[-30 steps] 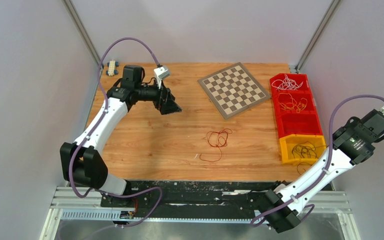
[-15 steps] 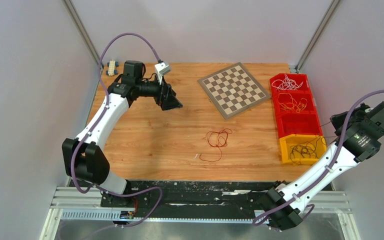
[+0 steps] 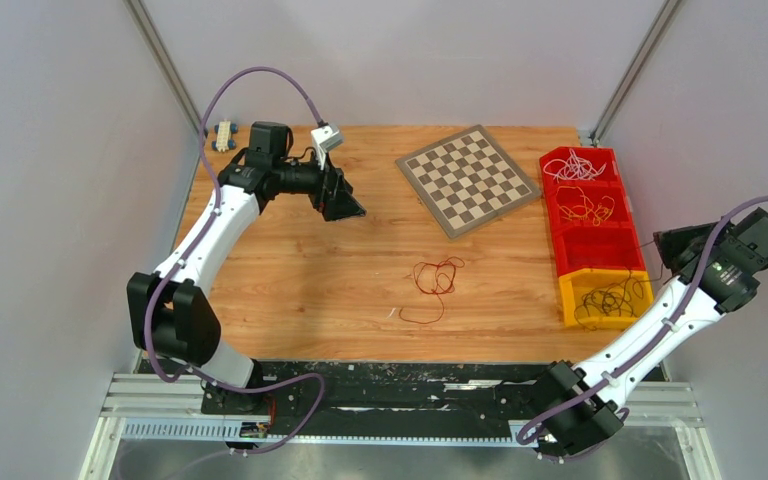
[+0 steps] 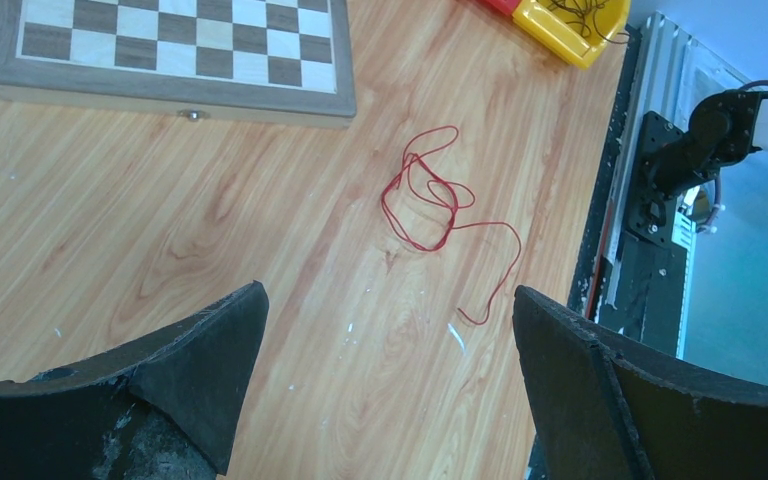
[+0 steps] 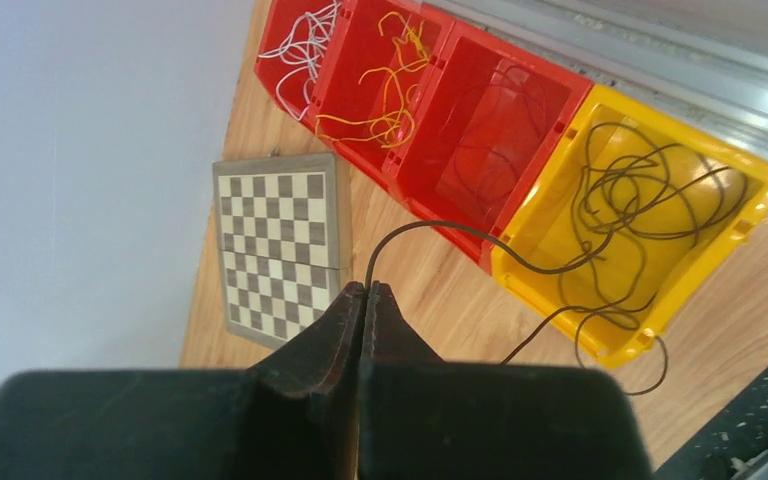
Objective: Untangle the cables
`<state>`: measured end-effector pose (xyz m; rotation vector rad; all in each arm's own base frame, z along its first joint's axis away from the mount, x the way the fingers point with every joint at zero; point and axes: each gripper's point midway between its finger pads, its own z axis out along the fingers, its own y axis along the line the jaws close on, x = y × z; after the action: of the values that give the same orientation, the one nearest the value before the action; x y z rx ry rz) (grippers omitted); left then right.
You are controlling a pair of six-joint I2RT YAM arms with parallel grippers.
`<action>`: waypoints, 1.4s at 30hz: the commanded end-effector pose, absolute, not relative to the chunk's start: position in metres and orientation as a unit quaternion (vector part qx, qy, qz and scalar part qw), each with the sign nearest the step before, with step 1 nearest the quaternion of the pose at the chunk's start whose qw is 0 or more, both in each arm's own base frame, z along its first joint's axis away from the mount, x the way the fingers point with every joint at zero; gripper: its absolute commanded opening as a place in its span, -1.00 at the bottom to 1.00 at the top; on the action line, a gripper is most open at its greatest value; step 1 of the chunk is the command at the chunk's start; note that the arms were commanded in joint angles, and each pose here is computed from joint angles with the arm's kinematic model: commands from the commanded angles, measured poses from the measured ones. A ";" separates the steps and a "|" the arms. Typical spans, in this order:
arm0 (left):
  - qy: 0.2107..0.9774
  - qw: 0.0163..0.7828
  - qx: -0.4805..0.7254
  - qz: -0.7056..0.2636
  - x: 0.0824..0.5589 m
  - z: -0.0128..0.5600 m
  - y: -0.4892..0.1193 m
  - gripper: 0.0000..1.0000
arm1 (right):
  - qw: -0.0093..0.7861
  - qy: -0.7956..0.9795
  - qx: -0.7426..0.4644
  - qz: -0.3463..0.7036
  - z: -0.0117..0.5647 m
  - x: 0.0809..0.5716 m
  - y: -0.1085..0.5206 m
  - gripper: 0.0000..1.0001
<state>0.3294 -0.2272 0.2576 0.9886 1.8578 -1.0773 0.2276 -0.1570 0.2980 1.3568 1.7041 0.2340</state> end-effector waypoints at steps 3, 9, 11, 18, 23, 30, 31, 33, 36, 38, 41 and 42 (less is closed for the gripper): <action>0.708 0.392 0.407 -0.424 0.331 0.270 -0.233 1.00 | 0.471 0.655 0.555 0.202 0.320 0.248 -0.135 -1.00; 0.709 0.389 0.407 -0.425 0.331 0.269 -0.233 1.00 | 0.503 0.680 0.493 0.204 0.349 0.237 -0.109 -1.00; 0.708 0.389 0.408 -0.425 0.330 0.269 -0.233 1.00 | 0.494 0.694 0.486 0.197 0.350 0.228 -0.099 -1.00; 0.711 0.384 0.400 -0.433 0.330 0.265 -0.234 1.00 | 0.446 0.721 0.480 0.225 0.331 0.204 -0.058 -1.00; 0.713 0.384 0.400 -0.429 0.329 0.265 -0.232 1.00 | 0.448 0.696 0.506 0.243 0.340 0.217 -0.070 -1.00; 0.717 0.380 0.400 -0.427 0.328 0.263 -0.232 1.00 | 0.408 0.653 0.549 0.325 0.334 0.241 -0.079 -1.00; 0.715 0.379 0.400 -0.429 0.328 0.263 -0.233 1.00 | 0.410 0.651 0.545 0.333 0.339 0.243 -0.079 -1.00; 0.711 0.374 0.399 -0.442 0.327 0.266 -0.237 1.00 | 0.423 0.650 0.532 0.340 0.352 0.245 -0.078 -1.00; 0.681 0.371 0.413 -0.477 0.317 0.277 -0.261 1.00 | 0.431 0.651 0.520 0.347 0.360 0.244 -0.073 -1.00; 0.661 0.369 0.424 -0.496 0.309 0.280 -0.286 1.00 | 0.431 0.652 0.518 0.347 0.358 0.243 -0.071 -1.00; 0.644 0.357 0.430 -0.522 0.304 0.280 -0.334 1.00 | 0.429 0.654 0.521 0.342 0.353 0.242 -0.071 -1.00; 0.616 0.367 0.453 -0.530 0.295 0.293 -0.359 0.99 | 0.430 0.654 0.521 0.341 0.353 0.242 -0.072 -1.00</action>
<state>0.3106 -0.2888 0.2596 1.0728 1.7841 -1.2538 0.2423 -0.0764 0.3351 1.3437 1.6706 0.8323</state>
